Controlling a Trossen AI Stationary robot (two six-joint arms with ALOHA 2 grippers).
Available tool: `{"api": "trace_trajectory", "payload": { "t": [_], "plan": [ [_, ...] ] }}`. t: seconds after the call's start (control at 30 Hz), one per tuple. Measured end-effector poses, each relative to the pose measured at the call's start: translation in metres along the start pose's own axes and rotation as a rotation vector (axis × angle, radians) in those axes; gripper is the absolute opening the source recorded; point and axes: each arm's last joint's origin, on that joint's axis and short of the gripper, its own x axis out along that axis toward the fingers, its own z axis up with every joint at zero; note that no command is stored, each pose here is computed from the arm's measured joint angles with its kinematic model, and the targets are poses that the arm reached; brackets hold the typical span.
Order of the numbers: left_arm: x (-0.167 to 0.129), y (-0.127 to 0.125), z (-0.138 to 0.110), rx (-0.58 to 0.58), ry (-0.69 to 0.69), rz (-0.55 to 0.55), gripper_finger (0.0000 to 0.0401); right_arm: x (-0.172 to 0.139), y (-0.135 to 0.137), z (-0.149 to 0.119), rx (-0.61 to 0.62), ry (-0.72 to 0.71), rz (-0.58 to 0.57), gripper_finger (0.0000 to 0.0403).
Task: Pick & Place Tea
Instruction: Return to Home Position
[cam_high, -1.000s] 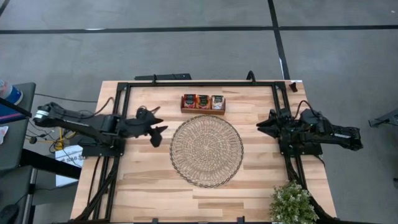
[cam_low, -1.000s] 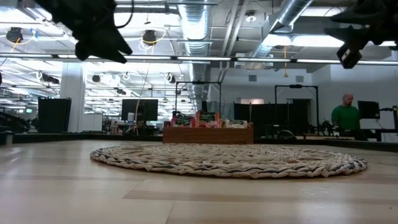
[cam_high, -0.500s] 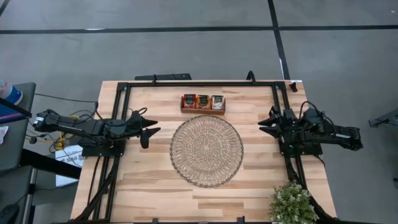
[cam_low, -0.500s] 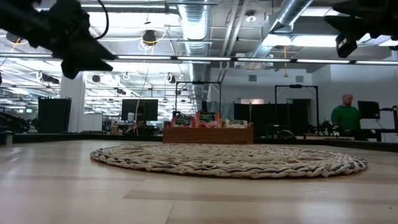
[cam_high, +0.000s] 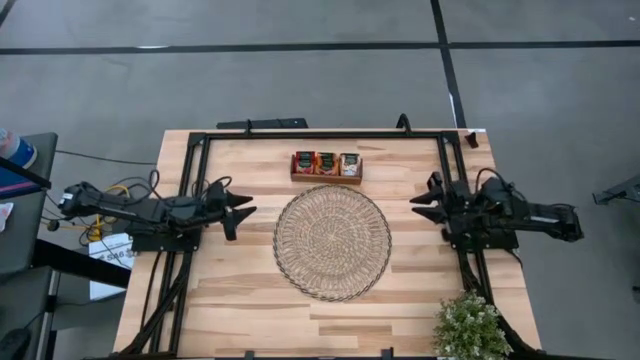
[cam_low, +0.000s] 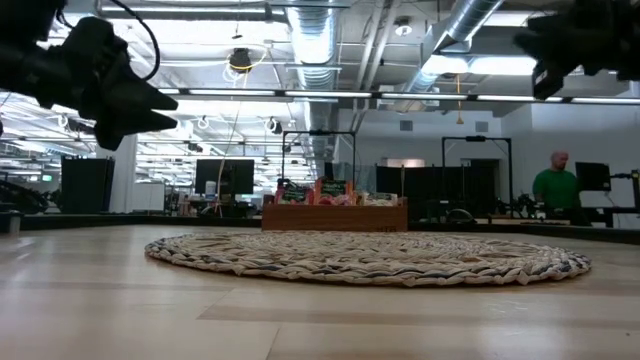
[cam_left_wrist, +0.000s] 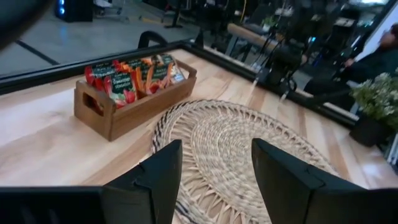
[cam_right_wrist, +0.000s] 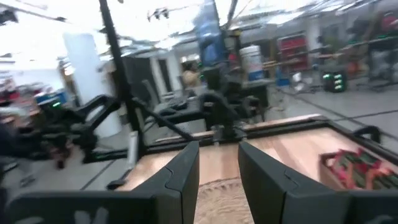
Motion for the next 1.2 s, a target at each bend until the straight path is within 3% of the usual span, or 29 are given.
{"api": "trace_trajectory", "payload": {
  "t": [0.33, 0.73, 1.2],
  "plan": [
    [-0.001, 0.003, -0.007, 0.022, -0.004, -0.021, 0.0185, 0.007, -0.008, -0.035, -0.003, -0.038, -0.023, 0.0102],
    [-0.001, 0.005, -0.006, 0.079, -0.03, 0.031, 0.0185, 0.007, -0.007, -0.037, -0.13, -0.011, 0.029, 0.0102],
    [-0.008, -0.002, 0.013, 0.171, -0.201, -0.093, 0.0185, 0.007, -0.006, -0.037, -0.159, -0.014, 0.078, 0.0102]
  ]
}}
